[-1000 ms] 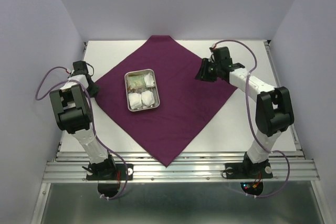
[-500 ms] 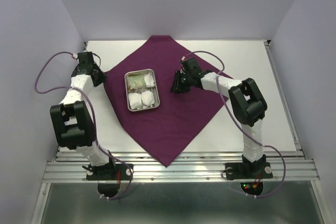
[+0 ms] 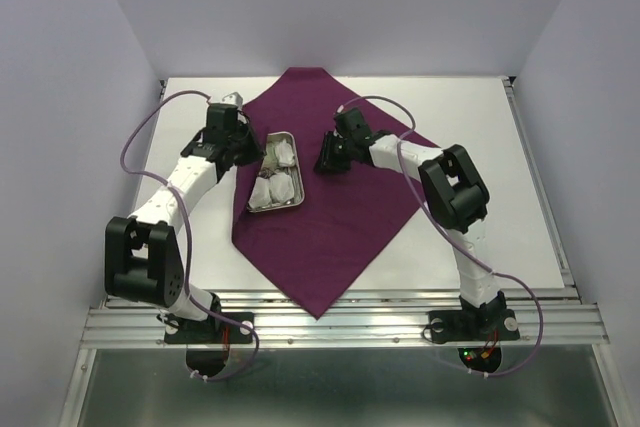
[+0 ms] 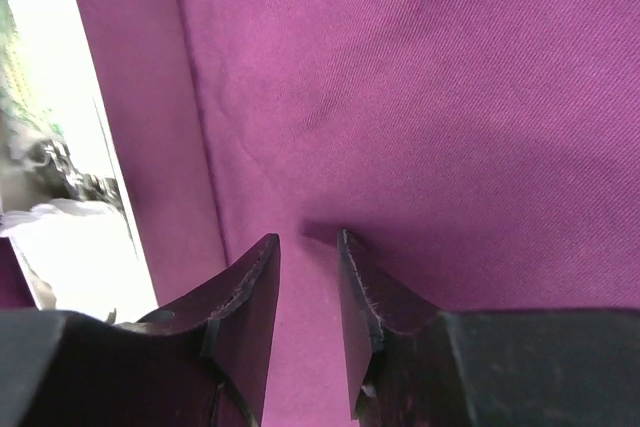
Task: Prepare the surgical pack
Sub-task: Pack the surgical kit at the center of the board.
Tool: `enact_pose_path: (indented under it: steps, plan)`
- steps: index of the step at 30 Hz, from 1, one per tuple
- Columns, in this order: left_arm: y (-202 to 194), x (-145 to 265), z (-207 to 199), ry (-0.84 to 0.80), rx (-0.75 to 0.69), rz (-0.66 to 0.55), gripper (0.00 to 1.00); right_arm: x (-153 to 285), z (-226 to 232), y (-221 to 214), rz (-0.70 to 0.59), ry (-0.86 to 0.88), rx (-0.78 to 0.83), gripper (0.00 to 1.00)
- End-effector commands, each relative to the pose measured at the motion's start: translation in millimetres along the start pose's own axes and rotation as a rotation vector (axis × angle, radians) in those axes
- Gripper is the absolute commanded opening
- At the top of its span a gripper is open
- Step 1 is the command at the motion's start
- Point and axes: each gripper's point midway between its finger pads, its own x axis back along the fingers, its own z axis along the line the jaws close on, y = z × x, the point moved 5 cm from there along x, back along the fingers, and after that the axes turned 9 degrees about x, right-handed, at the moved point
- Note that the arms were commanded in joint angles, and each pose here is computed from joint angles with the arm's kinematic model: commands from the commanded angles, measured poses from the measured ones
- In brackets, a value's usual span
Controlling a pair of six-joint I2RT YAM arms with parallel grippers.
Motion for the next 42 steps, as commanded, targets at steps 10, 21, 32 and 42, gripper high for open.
enact_pose_path:
  steps: [10, 21, 32, 42]
  plan:
    - [-30.5, -23.8, -81.0, -0.179, -0.071, 0.063, 0.0, -20.1, -22.0, -27.8, 0.028, -0.066, -0.054, 0.36]
    - [-53.9, -43.5, -88.7, -0.185, -0.071, 0.128, 0.0, -21.3, -22.6, -31.7, 0.042, -0.059, -0.061, 0.38]
    - [-68.8, -54.4, -87.6, -0.154, -0.109, 0.177, 0.0, -14.4, -24.8, -30.0, 0.034, -0.091, -0.042, 0.43]
    - [-66.1, -36.6, -93.0, -0.174, -0.153, 0.199, 0.48, 32.0, -66.9, -11.4, -0.027, -0.189, -0.07, 0.47]
